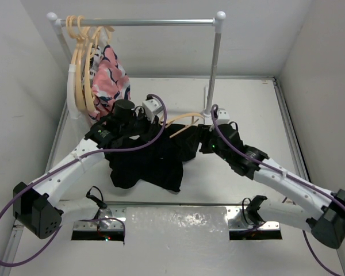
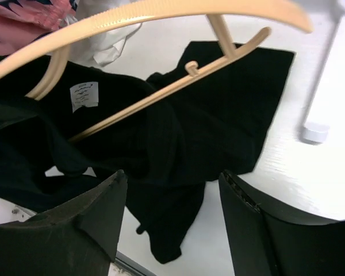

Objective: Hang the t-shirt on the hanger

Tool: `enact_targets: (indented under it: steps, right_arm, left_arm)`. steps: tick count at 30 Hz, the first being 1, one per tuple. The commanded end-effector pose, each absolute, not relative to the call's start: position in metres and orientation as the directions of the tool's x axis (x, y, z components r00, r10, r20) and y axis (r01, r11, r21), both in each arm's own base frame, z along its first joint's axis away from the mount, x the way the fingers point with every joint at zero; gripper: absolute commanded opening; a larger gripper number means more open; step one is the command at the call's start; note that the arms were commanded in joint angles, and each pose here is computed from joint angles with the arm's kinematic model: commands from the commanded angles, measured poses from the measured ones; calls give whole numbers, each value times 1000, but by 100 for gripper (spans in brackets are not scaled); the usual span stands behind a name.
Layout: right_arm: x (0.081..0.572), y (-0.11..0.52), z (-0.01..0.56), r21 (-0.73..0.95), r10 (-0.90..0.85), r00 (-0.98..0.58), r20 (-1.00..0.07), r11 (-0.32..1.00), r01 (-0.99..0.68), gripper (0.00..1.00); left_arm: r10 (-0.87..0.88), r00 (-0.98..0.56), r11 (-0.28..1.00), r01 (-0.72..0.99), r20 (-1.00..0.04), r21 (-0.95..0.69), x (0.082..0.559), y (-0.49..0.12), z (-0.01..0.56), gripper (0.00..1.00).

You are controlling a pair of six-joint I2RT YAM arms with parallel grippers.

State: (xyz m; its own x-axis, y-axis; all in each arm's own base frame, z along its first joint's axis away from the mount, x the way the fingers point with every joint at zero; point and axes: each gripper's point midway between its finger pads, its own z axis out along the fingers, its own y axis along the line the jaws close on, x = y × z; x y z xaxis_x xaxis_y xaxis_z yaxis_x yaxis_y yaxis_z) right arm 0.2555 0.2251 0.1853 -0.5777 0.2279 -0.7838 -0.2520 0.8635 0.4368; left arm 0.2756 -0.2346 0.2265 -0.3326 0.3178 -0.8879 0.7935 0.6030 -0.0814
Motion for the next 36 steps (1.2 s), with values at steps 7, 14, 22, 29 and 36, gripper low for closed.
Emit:
enact_targets:
  steps: [7,14,22,29,36]
  right_arm:
    - [296,273,186,502,265,-566,-781,806,-315,59]
    - [299,302,149,565,240,-654,-718,749,-346,59]
    - [291,318,109,662,290,-741,-605,701,-265,53]
    - [281,249,52,653,460,-751,-474,756,50,0]
    - [296,148,45,631,632,-637,-443,724,279,0]
  left_arm:
    - [282,-188,570,822,-941,7,280,-240,263,0]
    - [270,-185,592,806,-945,11,284,-239,269,0]
    - [201,-240,628,776,-950,-63,291,-239,270,0]
    - [178,-249,658,749,-952,-73,312,-200,279,0]
    - [381,-116,555,822,-917,126,277,-178,255,0]
